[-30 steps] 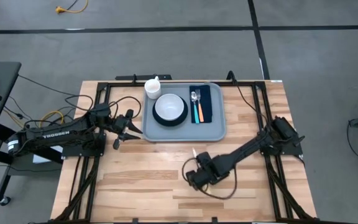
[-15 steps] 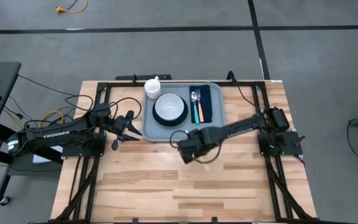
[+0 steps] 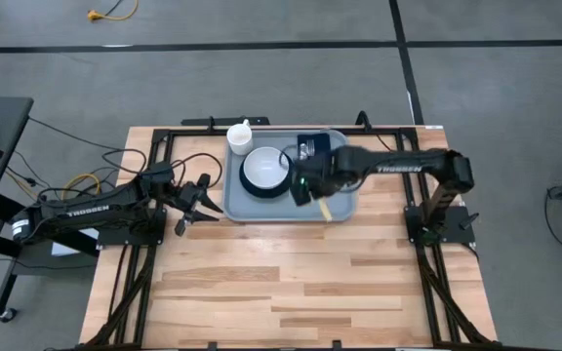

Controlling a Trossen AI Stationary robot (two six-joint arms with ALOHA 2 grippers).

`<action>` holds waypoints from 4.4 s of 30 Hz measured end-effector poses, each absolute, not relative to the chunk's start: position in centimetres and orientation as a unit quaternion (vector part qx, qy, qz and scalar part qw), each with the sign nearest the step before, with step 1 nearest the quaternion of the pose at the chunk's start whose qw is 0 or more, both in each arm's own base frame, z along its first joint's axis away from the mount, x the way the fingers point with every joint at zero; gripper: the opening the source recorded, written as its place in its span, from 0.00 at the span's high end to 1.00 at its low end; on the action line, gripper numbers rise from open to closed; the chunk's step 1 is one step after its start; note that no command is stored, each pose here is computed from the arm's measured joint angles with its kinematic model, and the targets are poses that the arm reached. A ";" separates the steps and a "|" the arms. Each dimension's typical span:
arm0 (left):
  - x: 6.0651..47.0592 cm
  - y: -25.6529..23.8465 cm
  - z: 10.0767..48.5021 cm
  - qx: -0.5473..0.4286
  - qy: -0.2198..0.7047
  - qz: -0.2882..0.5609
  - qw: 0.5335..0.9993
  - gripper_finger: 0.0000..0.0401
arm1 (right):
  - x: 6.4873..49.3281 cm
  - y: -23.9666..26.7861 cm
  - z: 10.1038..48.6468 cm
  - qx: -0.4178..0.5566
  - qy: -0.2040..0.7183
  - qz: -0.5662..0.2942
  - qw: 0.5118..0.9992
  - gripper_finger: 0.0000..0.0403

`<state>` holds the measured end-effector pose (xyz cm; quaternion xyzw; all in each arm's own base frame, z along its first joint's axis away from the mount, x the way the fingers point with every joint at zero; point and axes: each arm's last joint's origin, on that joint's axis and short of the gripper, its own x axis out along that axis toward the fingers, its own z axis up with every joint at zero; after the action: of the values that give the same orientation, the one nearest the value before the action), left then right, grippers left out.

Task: Set up tray
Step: Put the yellow knife on the blue napkin to the right of the orange spoon, then return to Home Position

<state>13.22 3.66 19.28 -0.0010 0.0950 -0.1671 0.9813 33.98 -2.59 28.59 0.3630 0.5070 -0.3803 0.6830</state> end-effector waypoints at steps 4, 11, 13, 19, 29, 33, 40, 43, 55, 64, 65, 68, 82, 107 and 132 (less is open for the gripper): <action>13.2 3.7 19.3 0.001 0.096 -0.167 0.981 0.73 | 33.7 -6.0 28.6 0.373 0.495 -0.394 0.679 0.96; 13.2 3.7 19.3 0.002 0.096 -0.167 0.981 0.73 | 33.4 -13.4 25.6 0.386 0.511 -0.427 0.639 0.96; 13.2 3.7 19.3 0.002 0.095 -0.168 0.981 0.73 | 33.1 -15.4 24.7 0.397 0.511 -0.435 0.625 0.96; 13.2 3.7 19.1 -0.002 0.102 -0.165 0.981 0.73 | 33.9 -19.2 21.6 0.430 0.495 -0.412 0.632 0.96; 13.2 3.7 19.1 -0.002 0.104 -0.163 0.981 0.73 | 33.9 -21.1 17.5 0.438 0.540 -0.412 0.589 0.95; 13.2 3.7 19.1 -0.003 0.105 -0.164 0.981 0.73 | 33.8 -21.1 17.3 0.438 0.543 -0.414 0.584 0.95; 13.2 3.7 19.1 -0.003 0.105 -0.164 0.981 0.73 | 33.3 -21.1 17.3 0.450 0.545 -0.438 0.556 0.95; 13.2 3.7 19.1 -0.003 0.105 -0.164 0.981 0.73 | 33.1 -21.0 17.3 0.446 0.550 -0.451 0.544 0.95; 13.2 3.7 19.1 -0.003 0.105 -0.163 0.981 0.73 | 33.4 -20.2 17.3 0.460 0.549 -0.457 0.528 0.91; 13.2 3.7 19.1 -0.003 0.105 -0.163 0.981 0.73 | 33.5 -19.9 17.3 0.451 0.551 -0.459 0.531 0.88; 13.2 3.7 19.1 -0.003 0.105 -0.163 0.981 0.73 | 33.5 -20.0 17.3 0.449 0.551 -0.460 0.532 0.88; 13.2 3.7 19.1 -0.003 0.105 -0.163 0.981 0.73 | 33.4 -20.0 17.3 0.438 0.551 -0.470 0.532 0.87; 13.2 3.7 19.1 -0.003 0.105 -0.163 0.981 0.73 | 33.4 -20.0 17.3 0.434 0.552 -0.472 0.533 0.87; 13.2 3.7 19.1 -0.003 0.105 -0.163 0.981 0.73 | 33.8 -19.7 17.2 0.425 0.555 -0.461 0.547 0.87; 13.2 3.7 19.1 -0.004 0.105 -0.163 0.981 0.73 | 33.8 -19.7 17.2 0.416 0.556 -0.463 0.551 0.68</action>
<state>13.18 3.66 19.06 -0.0037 0.1052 -0.1633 0.9809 33.80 -19.75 17.21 0.4160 0.5559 -0.4633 0.5507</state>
